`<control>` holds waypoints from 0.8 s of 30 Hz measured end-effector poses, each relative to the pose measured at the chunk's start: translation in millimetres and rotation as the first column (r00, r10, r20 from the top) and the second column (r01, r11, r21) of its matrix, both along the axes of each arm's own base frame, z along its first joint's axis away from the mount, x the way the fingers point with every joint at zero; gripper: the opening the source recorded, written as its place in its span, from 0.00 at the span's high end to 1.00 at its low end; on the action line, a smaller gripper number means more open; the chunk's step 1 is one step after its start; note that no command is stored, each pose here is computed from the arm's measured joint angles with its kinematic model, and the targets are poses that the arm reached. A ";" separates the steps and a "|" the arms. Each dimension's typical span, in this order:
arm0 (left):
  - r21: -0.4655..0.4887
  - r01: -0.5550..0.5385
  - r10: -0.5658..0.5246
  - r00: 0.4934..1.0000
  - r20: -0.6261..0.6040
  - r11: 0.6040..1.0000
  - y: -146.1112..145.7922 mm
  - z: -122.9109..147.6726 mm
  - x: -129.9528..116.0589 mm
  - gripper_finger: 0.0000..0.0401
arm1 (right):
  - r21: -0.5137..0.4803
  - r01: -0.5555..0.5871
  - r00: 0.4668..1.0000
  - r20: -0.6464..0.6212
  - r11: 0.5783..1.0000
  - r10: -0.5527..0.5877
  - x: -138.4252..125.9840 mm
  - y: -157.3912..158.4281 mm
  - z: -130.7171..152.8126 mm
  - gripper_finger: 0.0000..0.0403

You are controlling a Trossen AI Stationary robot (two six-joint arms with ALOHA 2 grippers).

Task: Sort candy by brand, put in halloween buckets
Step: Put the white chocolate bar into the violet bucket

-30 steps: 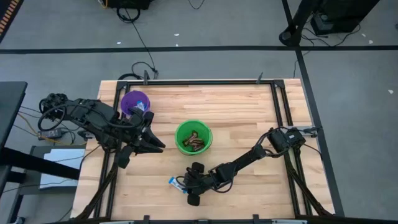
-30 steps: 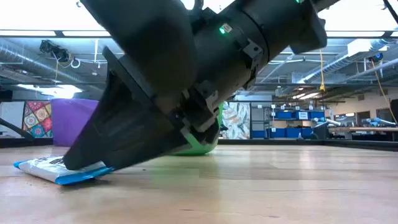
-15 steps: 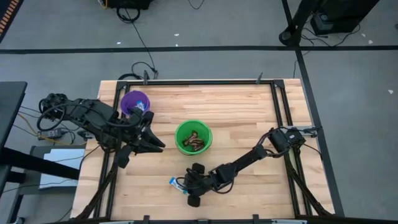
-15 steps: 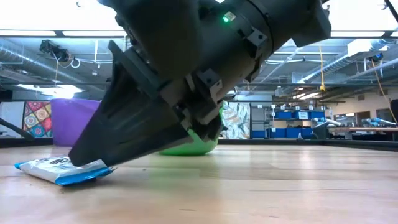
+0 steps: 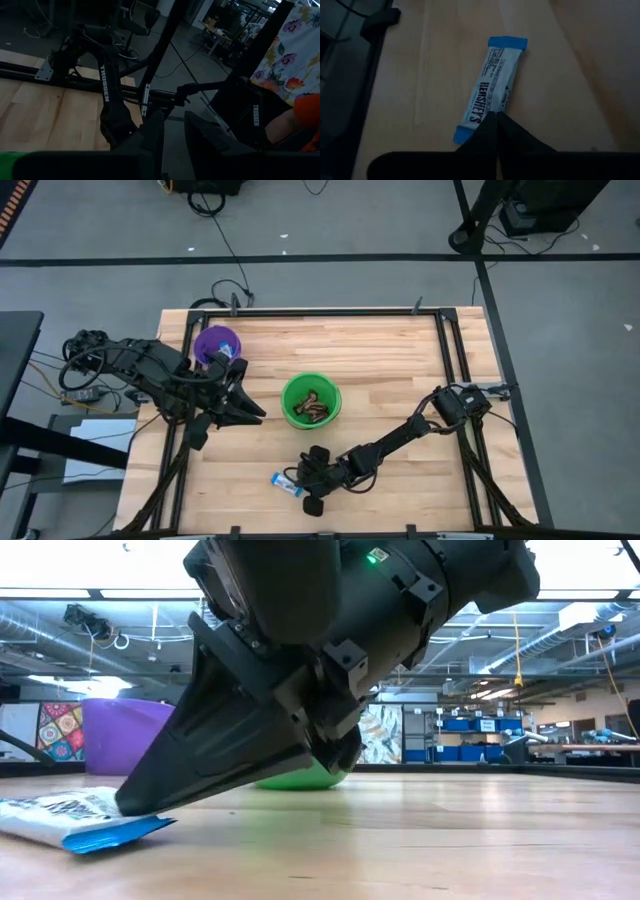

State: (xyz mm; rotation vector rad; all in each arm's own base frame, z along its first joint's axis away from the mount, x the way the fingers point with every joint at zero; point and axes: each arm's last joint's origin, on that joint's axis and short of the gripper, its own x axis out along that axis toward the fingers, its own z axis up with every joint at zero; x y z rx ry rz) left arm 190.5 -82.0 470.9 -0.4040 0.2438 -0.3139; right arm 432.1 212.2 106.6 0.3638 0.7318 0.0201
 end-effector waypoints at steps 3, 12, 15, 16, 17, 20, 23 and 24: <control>0.000 0.000 0.000 1.000 0.000 1.000 0.0 0.0 0.0 0.80 | 0.034 -0.003 1.000 0.004 0.999 0.002 0.4 0.9 2.2 0.99; 0.000 0.001 -0.001 1.000 0.000 1.000 0.0 0.0 0.0 0.80 | -0.042 0.034 0.997 0.069 0.999 -0.031 -6.2 -5.2 49.4 0.99; 0.000 0.003 -0.003 1.000 0.000 1.000 -0.1 0.0 0.0 0.80 | -0.046 -0.017 0.999 0.046 0.999 0.019 -7.9 -5.4 51.2 0.99; -0.001 0.003 -0.003 1.000 0.000 1.000 -0.1 0.0 0.0 0.80 | -0.023 -0.050 0.998 0.037 0.998 0.050 -7.6 -4.0 48.9 0.99; -0.001 0.003 -0.003 1.000 0.000 1.000 -0.1 0.0 0.0 0.80 | 0.002 -0.077 0.997 0.034 0.997 0.076 -6.6 -2.1 45.2 0.98; -0.001 0.008 -0.008 1.000 -0.001 1.000 -0.9 0.0 -0.4 0.80 | 0.038 -0.094 0.995 0.036 0.995 0.092 -3.9 1.8 34.1 0.89; -0.001 0.024 -0.024 1.000 -0.001 1.000 -3.8 -0.1 -1.5 0.80 | 0.050 -0.081 0.996 0.050 0.995 0.079 -1.5 1.7 30.1 0.77; 0.000 0.029 -0.029 1.000 -0.002 1.000 -4.6 -0.2 -1.9 0.80 | 0.049 -0.075 0.996 0.054 0.996 0.073 0.4 -0.2 28.1 0.72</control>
